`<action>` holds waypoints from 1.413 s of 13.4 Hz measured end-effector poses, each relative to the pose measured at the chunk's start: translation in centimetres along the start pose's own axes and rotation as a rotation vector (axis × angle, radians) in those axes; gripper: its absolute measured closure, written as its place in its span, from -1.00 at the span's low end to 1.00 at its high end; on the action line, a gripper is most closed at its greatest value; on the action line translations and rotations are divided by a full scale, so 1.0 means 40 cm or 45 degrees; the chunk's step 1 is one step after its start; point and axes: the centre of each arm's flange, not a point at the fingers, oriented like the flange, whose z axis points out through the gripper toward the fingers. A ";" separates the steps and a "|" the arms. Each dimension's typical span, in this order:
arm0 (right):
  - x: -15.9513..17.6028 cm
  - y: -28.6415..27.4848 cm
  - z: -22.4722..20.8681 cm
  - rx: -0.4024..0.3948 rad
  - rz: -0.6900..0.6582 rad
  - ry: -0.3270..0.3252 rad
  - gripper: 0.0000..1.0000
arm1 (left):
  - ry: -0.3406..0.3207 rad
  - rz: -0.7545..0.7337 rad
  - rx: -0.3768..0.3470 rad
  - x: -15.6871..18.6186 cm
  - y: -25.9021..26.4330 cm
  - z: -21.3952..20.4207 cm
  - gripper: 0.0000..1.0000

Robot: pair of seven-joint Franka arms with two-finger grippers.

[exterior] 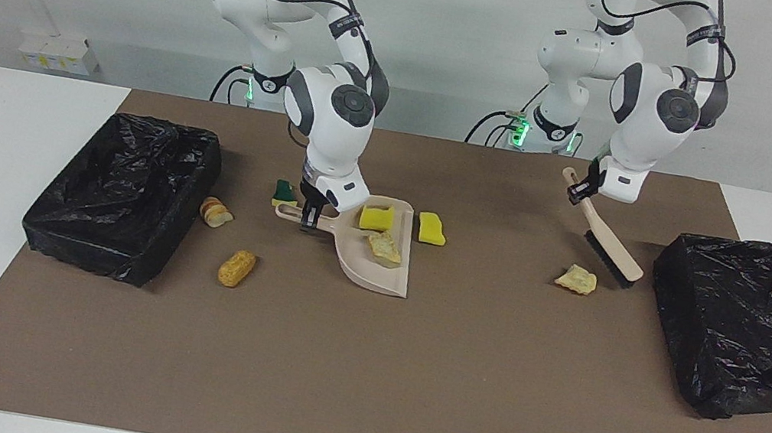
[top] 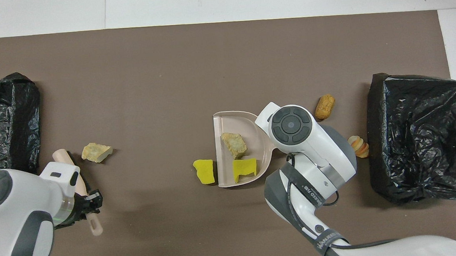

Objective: Sweep and dump trash in bin
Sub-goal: 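Sweep the remaining pieces into the dustpan with the left gripper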

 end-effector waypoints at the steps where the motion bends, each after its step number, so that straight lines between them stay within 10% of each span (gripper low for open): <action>1: -0.001 0.001 -0.001 -0.001 0.001 0.000 0.34 | 0.013 0.079 0.005 -0.018 0.035 0.013 0.46; 19: -0.019 0.009 -0.001 0.007 0.019 -0.005 0.34 | 0.135 0.774 -0.207 -0.287 0.552 0.050 0.46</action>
